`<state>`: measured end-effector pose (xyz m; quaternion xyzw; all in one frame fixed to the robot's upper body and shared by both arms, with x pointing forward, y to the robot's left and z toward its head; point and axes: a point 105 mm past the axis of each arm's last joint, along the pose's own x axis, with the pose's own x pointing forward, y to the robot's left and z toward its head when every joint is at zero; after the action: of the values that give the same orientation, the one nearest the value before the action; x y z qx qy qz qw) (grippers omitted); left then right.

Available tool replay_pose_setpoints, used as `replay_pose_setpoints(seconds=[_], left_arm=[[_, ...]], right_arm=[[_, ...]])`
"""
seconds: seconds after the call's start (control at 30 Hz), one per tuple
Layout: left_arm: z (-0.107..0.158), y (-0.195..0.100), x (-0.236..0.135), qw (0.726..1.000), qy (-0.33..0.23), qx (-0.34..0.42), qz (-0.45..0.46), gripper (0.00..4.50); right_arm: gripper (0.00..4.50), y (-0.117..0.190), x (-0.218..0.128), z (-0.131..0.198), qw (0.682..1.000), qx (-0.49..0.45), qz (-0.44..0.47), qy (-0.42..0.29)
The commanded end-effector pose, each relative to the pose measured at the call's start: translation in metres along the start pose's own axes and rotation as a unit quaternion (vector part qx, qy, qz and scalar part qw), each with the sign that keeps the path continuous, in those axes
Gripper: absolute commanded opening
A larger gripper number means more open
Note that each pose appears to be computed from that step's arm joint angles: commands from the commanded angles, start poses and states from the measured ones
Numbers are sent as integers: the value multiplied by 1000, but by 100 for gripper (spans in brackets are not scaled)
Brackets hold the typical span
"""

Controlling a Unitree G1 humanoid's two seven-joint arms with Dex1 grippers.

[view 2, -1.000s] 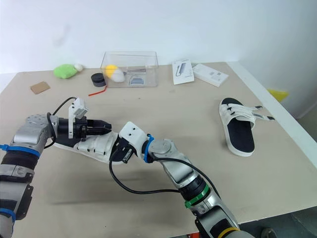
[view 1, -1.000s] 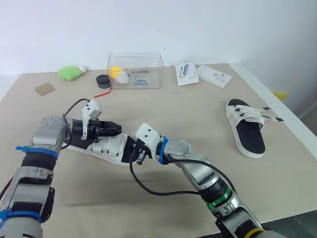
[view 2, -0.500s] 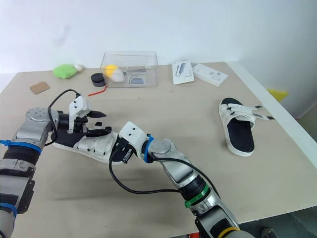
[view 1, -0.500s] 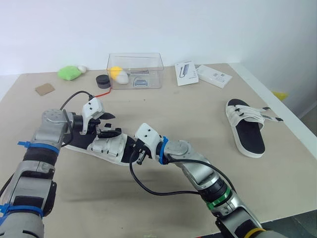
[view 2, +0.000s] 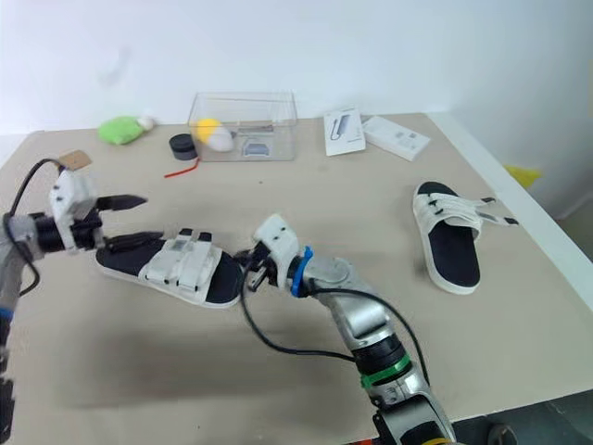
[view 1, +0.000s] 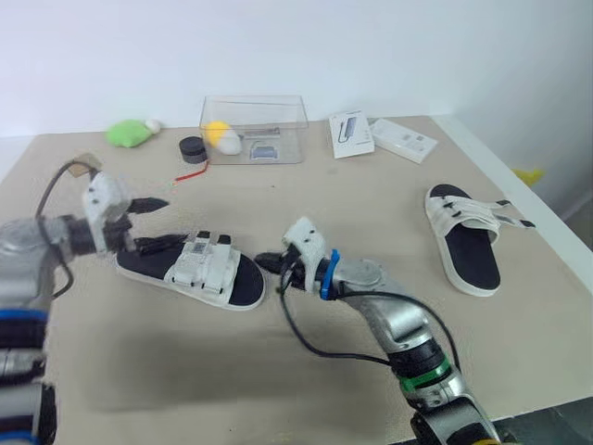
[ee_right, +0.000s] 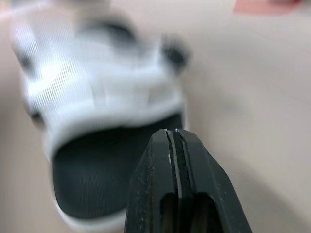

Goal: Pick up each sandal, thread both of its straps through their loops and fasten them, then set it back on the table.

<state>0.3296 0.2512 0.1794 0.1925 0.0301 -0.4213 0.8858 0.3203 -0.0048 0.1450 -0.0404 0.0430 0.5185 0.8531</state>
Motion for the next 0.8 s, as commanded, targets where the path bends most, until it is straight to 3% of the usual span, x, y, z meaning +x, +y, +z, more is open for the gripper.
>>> replay_pose_setpoints(seconds=[0.03,0.13,0.23,0.27,0.47,0.7,0.73,0.8], left_arm=[[10,11,-19,982,31,175,70,450],[-10,1,-25,951,78,292,59,450],[-15,-5,-24,931,71,353,58,450],[-15,-7,-21,928,62,364,59,450],[-2,-20,9,923,-5,380,50,450],[-3,-42,36,920,-33,391,-13,450],[-4,-45,37,920,-32,389,-21,396],[-5,-45,38,924,-33,380,-24,335]], right_arm=[[127,0,-15,42,996,-14,35,-80],[262,3,-26,58,992,-35,71,-100],[415,7,-35,68,988,-49,101,-106],[445,9,-40,71,987,-51,114,-105],[445,17,-56,80,983,-64,151,-83],[445,20,-63,94,982,-77,155,-82],[450,19,-64,96,982,-79,150,-83],[450,16,-65,98,983,-82,142,-84]])
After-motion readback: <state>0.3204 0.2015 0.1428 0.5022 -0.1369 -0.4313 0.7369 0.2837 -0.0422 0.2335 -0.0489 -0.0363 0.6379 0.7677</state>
